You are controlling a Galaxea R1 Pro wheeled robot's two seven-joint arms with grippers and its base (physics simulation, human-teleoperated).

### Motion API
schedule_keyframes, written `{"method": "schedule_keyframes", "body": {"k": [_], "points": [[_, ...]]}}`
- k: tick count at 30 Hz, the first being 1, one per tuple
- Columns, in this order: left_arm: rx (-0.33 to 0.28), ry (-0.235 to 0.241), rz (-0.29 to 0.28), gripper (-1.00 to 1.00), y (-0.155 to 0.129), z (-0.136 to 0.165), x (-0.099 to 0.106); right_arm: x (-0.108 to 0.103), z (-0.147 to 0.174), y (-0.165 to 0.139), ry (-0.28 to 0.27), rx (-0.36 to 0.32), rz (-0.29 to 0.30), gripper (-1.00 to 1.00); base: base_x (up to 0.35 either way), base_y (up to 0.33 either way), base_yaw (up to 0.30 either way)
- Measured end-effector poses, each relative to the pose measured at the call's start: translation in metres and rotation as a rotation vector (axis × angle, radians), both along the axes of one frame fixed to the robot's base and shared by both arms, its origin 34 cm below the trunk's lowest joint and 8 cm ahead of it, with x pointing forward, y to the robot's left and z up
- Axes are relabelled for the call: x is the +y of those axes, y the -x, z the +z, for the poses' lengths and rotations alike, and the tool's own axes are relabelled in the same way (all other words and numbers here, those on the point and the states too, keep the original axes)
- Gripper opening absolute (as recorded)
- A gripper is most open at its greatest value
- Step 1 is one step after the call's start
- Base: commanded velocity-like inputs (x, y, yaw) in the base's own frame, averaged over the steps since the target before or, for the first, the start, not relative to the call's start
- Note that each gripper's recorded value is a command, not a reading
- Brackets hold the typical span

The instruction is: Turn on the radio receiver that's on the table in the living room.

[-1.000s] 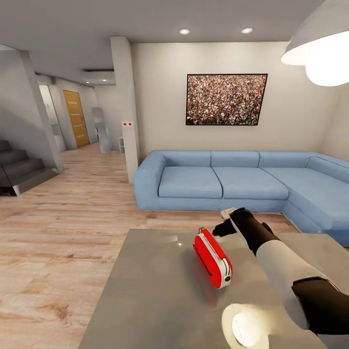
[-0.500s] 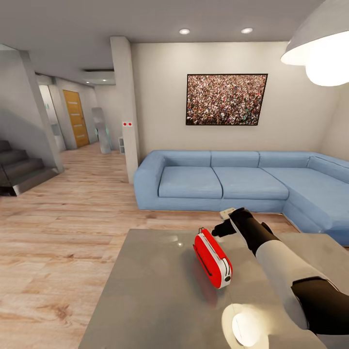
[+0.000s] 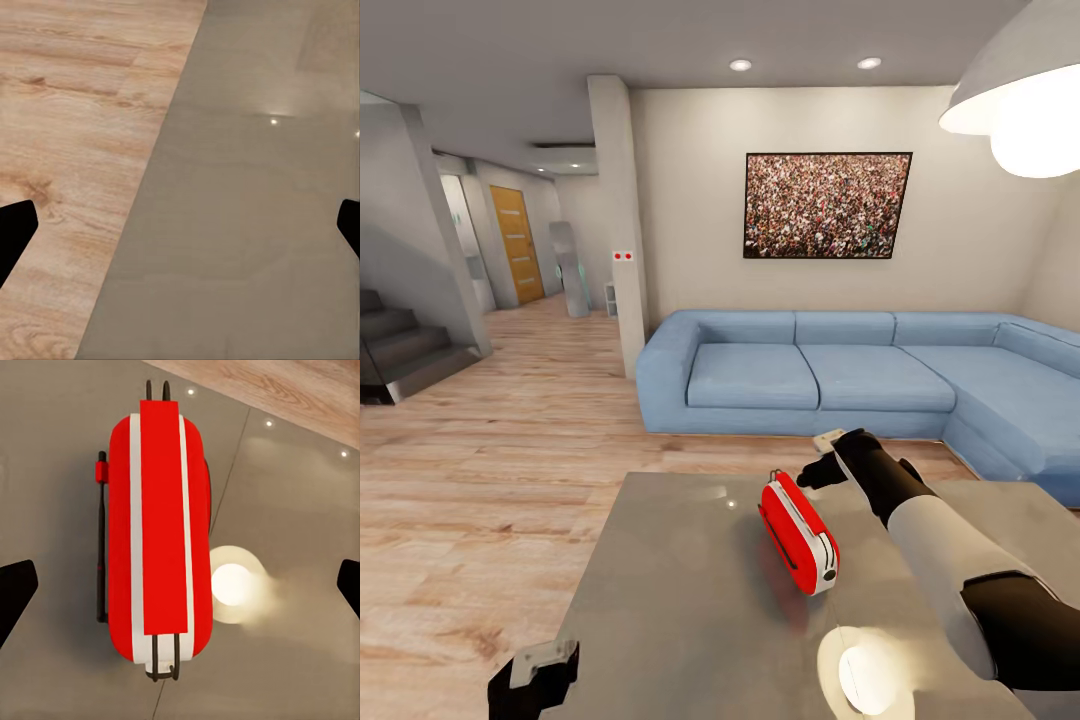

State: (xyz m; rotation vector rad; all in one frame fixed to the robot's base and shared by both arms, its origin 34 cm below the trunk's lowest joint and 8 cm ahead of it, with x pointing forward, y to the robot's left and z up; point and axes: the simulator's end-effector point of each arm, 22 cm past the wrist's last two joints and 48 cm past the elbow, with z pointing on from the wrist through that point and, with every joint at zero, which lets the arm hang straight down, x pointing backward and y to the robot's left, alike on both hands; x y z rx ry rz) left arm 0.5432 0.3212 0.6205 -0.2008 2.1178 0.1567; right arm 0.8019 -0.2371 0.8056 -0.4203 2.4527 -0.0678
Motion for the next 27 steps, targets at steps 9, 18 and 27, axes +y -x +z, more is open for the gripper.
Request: {"method": "schedule_keyframes", "body": {"k": [9,18,27], "points": [[-0.002,-0.004,0.072,1.0,0.005,0.003,0.03,0.002,0.002,-0.003,-0.003,-0.019,0.008,1.0,0.0,0.0,0.0],[-0.055,-0.058,0.165,1.0,0.007,0.019,0.092,0.002,-0.006,-0.003,-0.002,-0.025,0.01,1.0,0.0,0.0,0.0],[-0.056,-0.1,0.168,1.0,0.01,0.007,0.115,0.003,-0.023,-0.001,-0.004,-0.025,0.013,1.0,0.0,0.0,0.0]]}}
